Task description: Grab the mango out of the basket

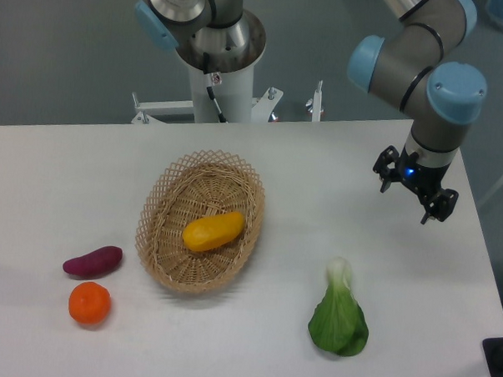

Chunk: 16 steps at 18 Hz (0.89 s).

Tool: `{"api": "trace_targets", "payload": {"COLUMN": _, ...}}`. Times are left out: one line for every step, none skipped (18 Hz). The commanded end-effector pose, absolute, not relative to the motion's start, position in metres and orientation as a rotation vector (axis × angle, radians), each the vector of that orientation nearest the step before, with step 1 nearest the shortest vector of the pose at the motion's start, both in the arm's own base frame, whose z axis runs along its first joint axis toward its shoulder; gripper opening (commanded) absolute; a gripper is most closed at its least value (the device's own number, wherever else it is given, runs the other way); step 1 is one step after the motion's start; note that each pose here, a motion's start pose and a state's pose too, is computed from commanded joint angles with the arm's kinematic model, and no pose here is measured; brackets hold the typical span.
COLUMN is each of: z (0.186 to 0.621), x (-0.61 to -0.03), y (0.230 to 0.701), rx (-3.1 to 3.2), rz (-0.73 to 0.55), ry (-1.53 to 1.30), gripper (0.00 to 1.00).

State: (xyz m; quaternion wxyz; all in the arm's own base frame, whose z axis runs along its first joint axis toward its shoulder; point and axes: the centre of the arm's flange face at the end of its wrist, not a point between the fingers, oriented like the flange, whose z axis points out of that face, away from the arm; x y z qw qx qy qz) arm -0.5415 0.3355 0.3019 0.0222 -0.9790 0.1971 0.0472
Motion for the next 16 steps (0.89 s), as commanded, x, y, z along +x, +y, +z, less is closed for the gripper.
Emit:
{"api": "trace_targets", "payload": {"z": 0.301, "x": -0.541, "y": 0.335, "rx": -3.033, "rz": 0.144, "ry": 0.611, "gripper": 1.00}}
{"api": "trace_targets", "payload": {"z": 0.302, "x": -0.541, "y": 0.335, "rx": -3.034, "rz": 0.149, "ry": 0.611, "gripper": 1.00}}
{"api": "trace_targets", "payload": {"z": 0.302, "x": -0.541, "y": 0.335, "rx": -3.034, "rz": 0.149, "ry": 0.611, "gripper": 1.00}}
{"api": "trace_targets", "payload": {"z": 0.301, "x": -0.541, "y": 0.336, "rx": -3.034, "rz": 0.147, "ry": 0.613, "gripper": 1.00}}
{"api": "trace_targets", "payload": {"z": 0.301, "x": -0.541, "y": 0.336, "rx": -3.034, "rz": 0.147, "ry": 0.613, "gripper": 1.00}}
{"api": "trace_targets", "payload": {"z": 0.301, "x": -0.541, "y": 0.336, "rx": -3.034, "rz": 0.144, "ry": 0.613, "gripper": 1.00}}
{"api": "trace_targets", "payload": {"z": 0.302, "x": -0.541, "y": 0.337, "rx": -3.035, "rz": 0.147, "ry": 0.616, "gripper": 1.00}}
{"api": "trace_targets", "payload": {"z": 0.302, "x": -0.540, "y": 0.337, "rx": -3.033, "rz": 0.146, "ry": 0.615, "gripper": 1.00}}
{"api": "trace_targets", "payload": {"z": 0.303, "x": -0.540, "y": 0.337, "rx": -3.033, "rz": 0.149, "ry": 0.615, "gripper": 1.00}}
{"api": "trace_targets", "payload": {"z": 0.303, "x": -0.539, "y": 0.339, "rx": -3.032, "rz": 0.146, "ry": 0.620, "gripper": 1.00}}
{"api": "trace_targets", "payload": {"z": 0.303, "x": -0.539, "y": 0.340, "rx": -3.031, "rz": 0.146, "ry": 0.620, "gripper": 1.00}}
{"api": "trace_targets", "payload": {"z": 0.303, "x": -0.537, "y": 0.341, "rx": -3.031, "rz": 0.143, "ry": 0.610, "gripper": 1.00}}
{"api": "trace_targets", "payload": {"z": 0.303, "x": -0.534, "y": 0.346, "rx": -3.035, "rz": 0.141, "ry": 0.580, "gripper": 1.00}}
{"api": "trace_targets", "payload": {"z": 0.302, "x": -0.529, "y": 0.354, "rx": -3.044, "rz": 0.139, "ry": 0.557, "gripper": 1.00}}
{"api": "trace_targets", "payload": {"z": 0.302, "x": -0.525, "y": 0.360, "rx": -3.046, "rz": 0.140, "ry": 0.531, "gripper": 1.00}}
{"api": "trace_targets", "payload": {"z": 0.302, "x": -0.522, "y": 0.364, "rx": -3.049, "rz": 0.139, "ry": 0.507, "gripper": 1.00}}
